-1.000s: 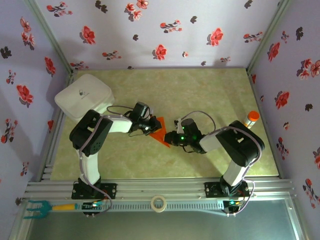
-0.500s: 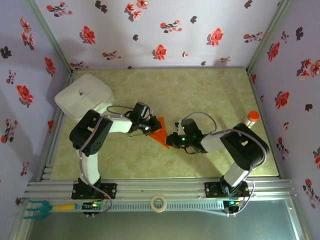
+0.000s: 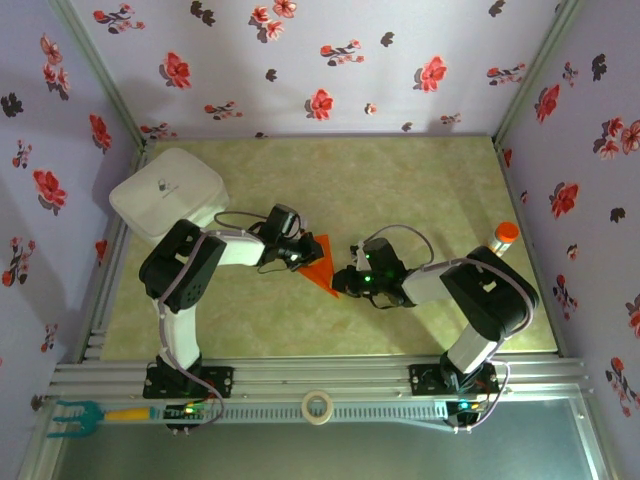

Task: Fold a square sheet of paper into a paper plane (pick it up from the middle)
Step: Fourth fold the wing at the center of the table.

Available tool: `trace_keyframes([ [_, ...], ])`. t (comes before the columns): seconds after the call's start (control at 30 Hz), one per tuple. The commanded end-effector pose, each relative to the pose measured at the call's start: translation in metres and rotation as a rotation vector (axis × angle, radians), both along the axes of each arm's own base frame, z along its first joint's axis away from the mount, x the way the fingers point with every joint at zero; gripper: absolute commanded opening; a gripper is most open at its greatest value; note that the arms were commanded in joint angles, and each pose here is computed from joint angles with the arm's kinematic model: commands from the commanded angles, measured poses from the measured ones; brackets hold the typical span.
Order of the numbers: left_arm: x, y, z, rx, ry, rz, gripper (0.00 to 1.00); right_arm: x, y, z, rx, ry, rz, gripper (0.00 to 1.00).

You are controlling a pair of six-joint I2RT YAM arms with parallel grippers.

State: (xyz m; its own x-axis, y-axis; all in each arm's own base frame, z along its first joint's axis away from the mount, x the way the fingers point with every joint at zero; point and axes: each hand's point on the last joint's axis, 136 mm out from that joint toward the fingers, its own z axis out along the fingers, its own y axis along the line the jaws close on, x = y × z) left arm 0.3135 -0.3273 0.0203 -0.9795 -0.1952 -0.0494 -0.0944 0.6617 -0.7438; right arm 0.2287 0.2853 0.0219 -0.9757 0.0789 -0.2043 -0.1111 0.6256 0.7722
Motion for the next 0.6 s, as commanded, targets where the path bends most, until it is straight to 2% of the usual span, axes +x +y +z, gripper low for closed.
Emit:
trace_keyframes([
  [0.0,-0.009,0.003,-0.013,0.03,0.028,-0.016,0.09,-0.026,-0.013,-0.019,-0.059,0.123,0.019,0.14],
  [0.13,-0.009,0.003,-0.014,0.029,0.03,-0.013,0.09,-0.03,-0.019,-0.023,-0.081,0.133,0.013,0.15],
  [0.33,-0.009,0.003,-0.014,0.027,0.032,-0.01,0.09,-0.038,-0.028,-0.032,-0.126,0.153,0.017,0.07],
  [0.47,-0.008,0.003,-0.013,0.026,0.032,-0.011,0.09,-0.039,-0.03,-0.033,-0.132,0.158,0.013,0.09],
  [0.57,-0.009,0.003,-0.014,0.028,0.034,-0.01,0.09,-0.039,-0.03,-0.029,-0.132,0.155,0.01,0.15],
])
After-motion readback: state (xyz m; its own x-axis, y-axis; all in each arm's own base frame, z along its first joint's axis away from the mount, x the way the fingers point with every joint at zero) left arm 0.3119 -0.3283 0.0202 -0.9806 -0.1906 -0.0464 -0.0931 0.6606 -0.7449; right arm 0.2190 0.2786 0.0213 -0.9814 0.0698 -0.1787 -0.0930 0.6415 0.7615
